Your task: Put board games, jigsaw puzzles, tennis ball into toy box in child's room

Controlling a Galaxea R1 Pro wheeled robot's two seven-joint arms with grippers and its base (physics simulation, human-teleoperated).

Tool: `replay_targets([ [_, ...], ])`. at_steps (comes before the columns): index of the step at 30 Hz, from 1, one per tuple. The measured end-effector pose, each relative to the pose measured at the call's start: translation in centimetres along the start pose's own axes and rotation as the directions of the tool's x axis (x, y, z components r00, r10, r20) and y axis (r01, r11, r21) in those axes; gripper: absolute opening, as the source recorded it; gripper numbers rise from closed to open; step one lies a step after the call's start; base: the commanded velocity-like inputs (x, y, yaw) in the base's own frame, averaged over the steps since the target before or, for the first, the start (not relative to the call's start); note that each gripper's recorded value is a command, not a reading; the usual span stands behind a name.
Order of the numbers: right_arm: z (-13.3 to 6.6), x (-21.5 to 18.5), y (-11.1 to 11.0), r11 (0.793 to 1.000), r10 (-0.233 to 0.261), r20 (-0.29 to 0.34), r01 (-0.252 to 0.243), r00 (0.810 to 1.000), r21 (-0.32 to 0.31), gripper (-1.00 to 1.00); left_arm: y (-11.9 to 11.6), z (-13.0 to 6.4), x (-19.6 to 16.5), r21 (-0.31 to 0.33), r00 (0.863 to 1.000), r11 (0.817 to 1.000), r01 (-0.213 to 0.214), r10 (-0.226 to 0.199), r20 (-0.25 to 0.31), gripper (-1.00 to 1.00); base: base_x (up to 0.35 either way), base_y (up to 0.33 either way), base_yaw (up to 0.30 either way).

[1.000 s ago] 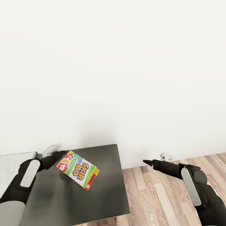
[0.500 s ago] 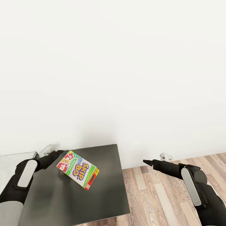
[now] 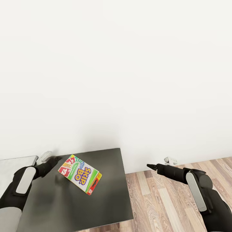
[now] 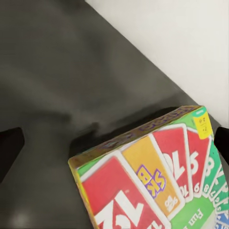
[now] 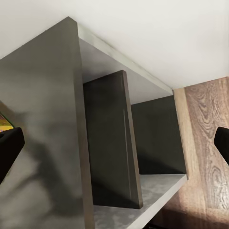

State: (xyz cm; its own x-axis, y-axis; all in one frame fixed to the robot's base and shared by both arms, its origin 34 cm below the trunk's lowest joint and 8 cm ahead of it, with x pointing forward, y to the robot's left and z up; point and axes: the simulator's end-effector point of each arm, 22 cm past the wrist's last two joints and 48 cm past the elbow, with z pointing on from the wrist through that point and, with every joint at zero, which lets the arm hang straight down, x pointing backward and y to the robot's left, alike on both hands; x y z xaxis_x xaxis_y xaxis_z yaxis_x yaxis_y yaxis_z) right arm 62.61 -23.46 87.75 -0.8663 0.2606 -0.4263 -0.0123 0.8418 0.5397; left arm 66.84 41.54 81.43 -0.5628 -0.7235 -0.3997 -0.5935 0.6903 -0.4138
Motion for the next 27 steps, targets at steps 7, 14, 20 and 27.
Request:
replay_targets([
  [7, 0.0, 0.0, 0.0, 1.0, 0.0, 0.0, 0.0, 1.0, 0.0, 1.0, 2.1, 0.6, 0.1, -0.039, 1.0, 0.999, 0.025, -0.025, 0.018, 1.0, 0.0, 0.0, 0.0],
  [14, 0.0, 0.0, 0.0, 1.0, 0.0, 0.0, 0.0, 1.0, 0.0, 1.0, 3.0, 0.8, 0.2, -0.057, 0.999, 0.998, 0.033, -0.032, 0.021, 1.0, 0.0, 0.0, 0.0],
  [20, 0.0, 0.0, 0.0, 1.0, 0.0, 0.001, 0.0, 1.0, 0.0, 1.0, 3.5, 0.9, 0.2, -0.065, 0.999, 0.997, 0.035, -0.034, 0.022, 1.0, 0.0, 0.0, 0.0],
  [27, 0.0, 0.0, 0.0, 1.0, 0.001, 0.002, -0.001, 1.0, -0.001, 1.0, 3.6, 0.9, 0.3, -0.068, 0.999, 0.997, 0.036, -0.035, 0.021, 1.0, 0.0, 0.0, 0.0],
])
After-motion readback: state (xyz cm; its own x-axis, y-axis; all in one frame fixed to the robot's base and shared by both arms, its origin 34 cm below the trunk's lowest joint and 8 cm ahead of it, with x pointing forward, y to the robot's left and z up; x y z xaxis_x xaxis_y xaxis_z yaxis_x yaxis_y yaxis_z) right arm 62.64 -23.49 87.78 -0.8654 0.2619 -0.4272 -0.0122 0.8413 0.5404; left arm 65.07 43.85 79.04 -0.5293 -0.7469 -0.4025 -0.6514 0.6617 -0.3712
